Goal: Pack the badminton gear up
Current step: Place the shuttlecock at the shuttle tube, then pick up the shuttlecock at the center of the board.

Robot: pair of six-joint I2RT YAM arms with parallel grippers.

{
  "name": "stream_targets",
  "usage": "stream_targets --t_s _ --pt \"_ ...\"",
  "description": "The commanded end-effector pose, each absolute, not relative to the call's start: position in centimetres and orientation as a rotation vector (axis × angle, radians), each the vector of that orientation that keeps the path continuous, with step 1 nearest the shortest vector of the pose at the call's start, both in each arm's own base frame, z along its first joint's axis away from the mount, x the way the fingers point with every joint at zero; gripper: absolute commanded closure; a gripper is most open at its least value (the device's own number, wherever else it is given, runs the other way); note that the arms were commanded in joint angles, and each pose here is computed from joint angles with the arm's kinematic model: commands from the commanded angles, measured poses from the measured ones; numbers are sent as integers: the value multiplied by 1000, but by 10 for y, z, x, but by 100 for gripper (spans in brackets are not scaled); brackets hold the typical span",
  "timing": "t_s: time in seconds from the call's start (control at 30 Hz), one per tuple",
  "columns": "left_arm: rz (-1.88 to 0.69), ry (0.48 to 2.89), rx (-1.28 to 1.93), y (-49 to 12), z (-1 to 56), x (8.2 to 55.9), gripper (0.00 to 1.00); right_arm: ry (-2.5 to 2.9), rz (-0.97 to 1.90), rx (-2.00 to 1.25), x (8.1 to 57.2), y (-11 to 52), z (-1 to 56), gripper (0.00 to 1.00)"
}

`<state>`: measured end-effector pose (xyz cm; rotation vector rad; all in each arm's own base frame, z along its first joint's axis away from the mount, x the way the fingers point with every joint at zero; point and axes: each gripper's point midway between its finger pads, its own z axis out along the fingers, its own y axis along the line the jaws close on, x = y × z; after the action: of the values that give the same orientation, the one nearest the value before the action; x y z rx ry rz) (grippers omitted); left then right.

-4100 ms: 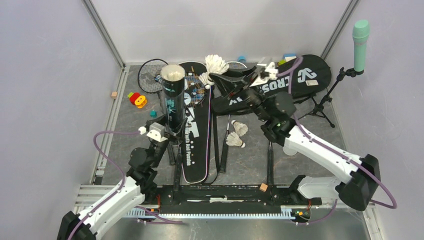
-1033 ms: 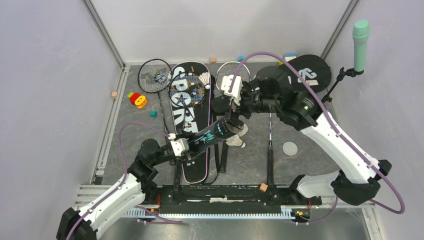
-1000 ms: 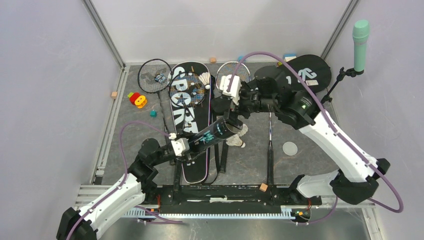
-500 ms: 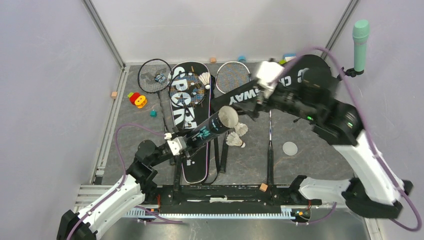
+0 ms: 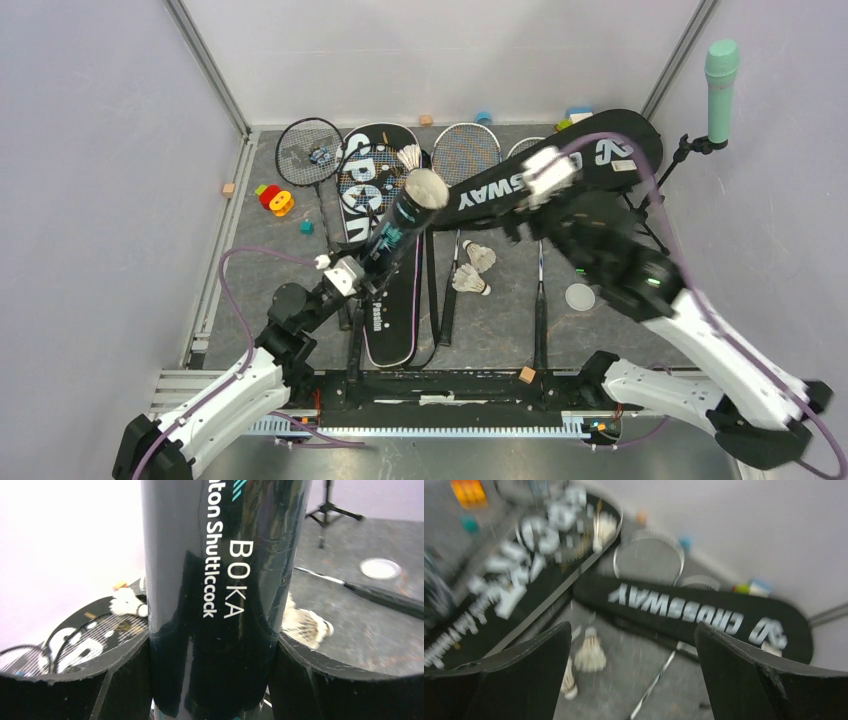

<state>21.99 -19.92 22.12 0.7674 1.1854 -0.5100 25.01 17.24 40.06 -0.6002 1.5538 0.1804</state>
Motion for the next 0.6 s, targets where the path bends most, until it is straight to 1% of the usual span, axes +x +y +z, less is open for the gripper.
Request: stream_targets --t_s 0.0,0.13,0.23,0.33,0.57 --pt "-410 1140 395 -159 270 248 81 1829 54 -686 272 185 272 2" --pt "-359 1160 266 -140 273 258 78 1895 101 -1027 258 210 185 2" --pt "-369 1149 258 -140 274 257 77 1922 160 -1217 244 221 139 2" --pt "-376 1143 261 -141 275 256 77 1942 184 -1295 241 226 106 2" --pt "-379 1139 263 -141 275 254 77 1973 170 -1365 251 239 62 2"
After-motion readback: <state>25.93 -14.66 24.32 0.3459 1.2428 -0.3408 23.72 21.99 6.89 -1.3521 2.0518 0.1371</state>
